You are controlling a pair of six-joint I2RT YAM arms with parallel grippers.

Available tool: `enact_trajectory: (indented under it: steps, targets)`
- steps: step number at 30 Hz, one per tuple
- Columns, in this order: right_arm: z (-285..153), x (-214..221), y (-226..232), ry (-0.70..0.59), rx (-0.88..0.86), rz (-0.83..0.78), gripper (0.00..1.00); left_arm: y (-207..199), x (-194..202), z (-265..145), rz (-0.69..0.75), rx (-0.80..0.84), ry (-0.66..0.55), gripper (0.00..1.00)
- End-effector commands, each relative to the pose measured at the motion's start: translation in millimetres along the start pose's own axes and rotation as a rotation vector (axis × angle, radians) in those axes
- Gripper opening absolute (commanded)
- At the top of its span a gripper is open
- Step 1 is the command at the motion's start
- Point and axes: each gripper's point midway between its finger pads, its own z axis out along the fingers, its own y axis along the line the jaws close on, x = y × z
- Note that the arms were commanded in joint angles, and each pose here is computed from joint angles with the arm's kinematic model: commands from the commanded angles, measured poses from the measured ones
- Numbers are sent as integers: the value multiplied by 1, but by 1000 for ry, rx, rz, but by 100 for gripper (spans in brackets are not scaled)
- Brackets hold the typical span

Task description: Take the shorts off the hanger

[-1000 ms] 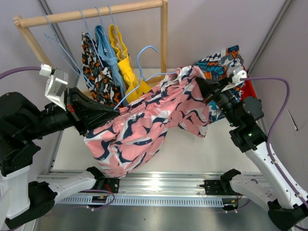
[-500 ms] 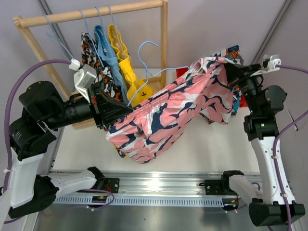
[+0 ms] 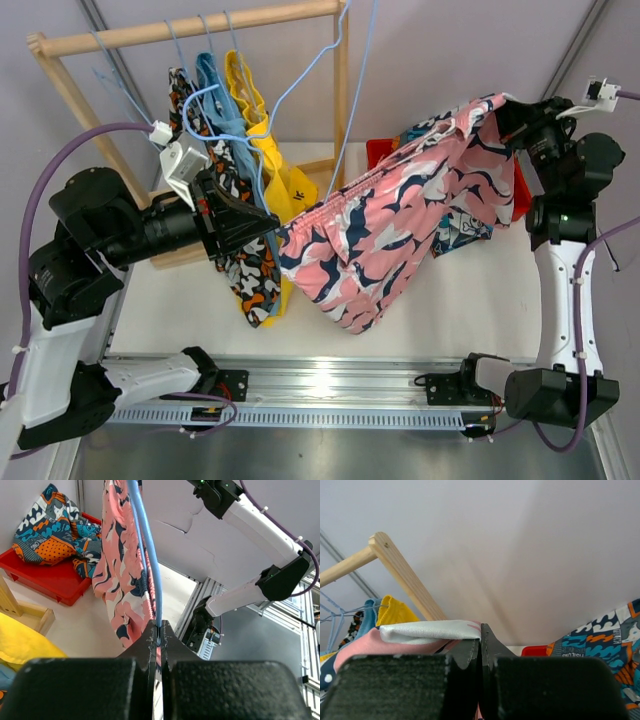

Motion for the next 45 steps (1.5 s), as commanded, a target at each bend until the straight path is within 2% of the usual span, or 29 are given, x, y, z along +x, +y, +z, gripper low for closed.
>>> enact_trajectory:
  steps: [1, 3, 4, 5, 7, 8, 9, 11, 12, 13, 15, 17, 21, 23, 24, 25, 27, 29, 30, 31, 32, 34, 35, 36, 39, 41, 42, 43, 45]
  targets:
    - [-3, -26, -32, -103, 130, 4, 0, -25, -3, -27, 19, 73, -13, 0]
    - [-12, -22, -1, -94, 8, 14, 0, -23, -5, -23, 21, 66, -11, 0]
    - [-16, -1, 10, -43, -59, 18, 0, -20, -6, -21, 20, 52, -11, 0]
    - [-23, 23, 51, 34, -222, 18, 0, -11, -10, -17, 20, 6, -17, 0]
    - [-46, 53, 96, 102, -368, -77, 0, 3, -11, -11, 20, -58, -13, 0]
    - [-59, 77, 138, 158, -484, -80, 0, 11, -14, -8, 23, -98, -18, 0]
    - [-70, 99, 147, 234, -500, -91, 0, 31, -14, -1, 18, -191, -14, 0]
    - [-87, 111, 162, 266, -543, -125, 0, 59, -9, 3, 6, -333, 15, 0]
    - [-95, 121, 164, 307, -549, -111, 0, 86, -10, 3, 7, -481, 17, 0]
    - [-97, 121, 162, 307, -535, -118, 0, 99, -6, 2, 4, -547, 30, 0]
    - [-92, 105, 137, 248, -375, -153, 0, 120, 6, -4, 5, -665, 67, 0]
    - [-79, 82, 107, 170, -192, -203, 0, 125, 10, -8, 2, -698, 69, 0]
    - [-44, -5, 59, -24, 103, -246, 0, 124, 25, -20, -15, -706, 82, 0]
    - [-27, -33, 49, -90, 144, -248, 0, 121, 37, -21, -25, -686, 99, 0]
    - [-2, -32, 37, -89, 162, -229, 0, 120, 39, -21, -36, -676, 97, 0]
    - [5, -70, 42, -171, 162, -234, 0, 118, 42, -19, -44, -661, 96, 0]
    - [43, -77, 28, -196, 178, -240, 0, 114, 56, -10, -74, -615, 113, 0]
    - [56, -124, 37, -321, 167, -257, 0, 109, 62, 2, -92, -557, 117, 0]
    - [64, -136, 37, -363, 158, -268, 0, 108, 63, 6, -104, -549, 116, 0]
    - [89, -123, 19, -348, 179, -274, 0, 108, 62, 10, -109, -541, 112, 0]
    - [92, -145, 25, -423, 167, -292, 0, 109, 62, 19, -118, -531, 113, 0]
    - [105, -149, 7, -480, 218, -322, 0, 110, 60, 29, -119, -519, 116, 0]
    - [119, -132, -10, -478, 244, -326, 0, 111, 57, 35, -117, -511, 110, 0]
    - [122, -138, -12, -537, 240, -338, 0, 114, 55, 45, -120, -508, 117, 0]
    - [139, -105, -67, -479, 348, -356, 0, 122, 39, 62, -115, -516, 77, 0]
    - [136, -87, -80, -461, 361, -322, 0, 134, 31, 83, -132, -532, 70, 0]
    - [135, -41, -107, -376, 399, -308, 0, 137, 18, 86, -136, -535, 43, 0]
    - [129, -27, -114, -361, 413, -289, 1, 150, 28, 104, -150, -549, 85, 0]
    - [108, 12, -128, -317, 433, -218, 9, 158, 13, 115, -159, -560, 63, 0]
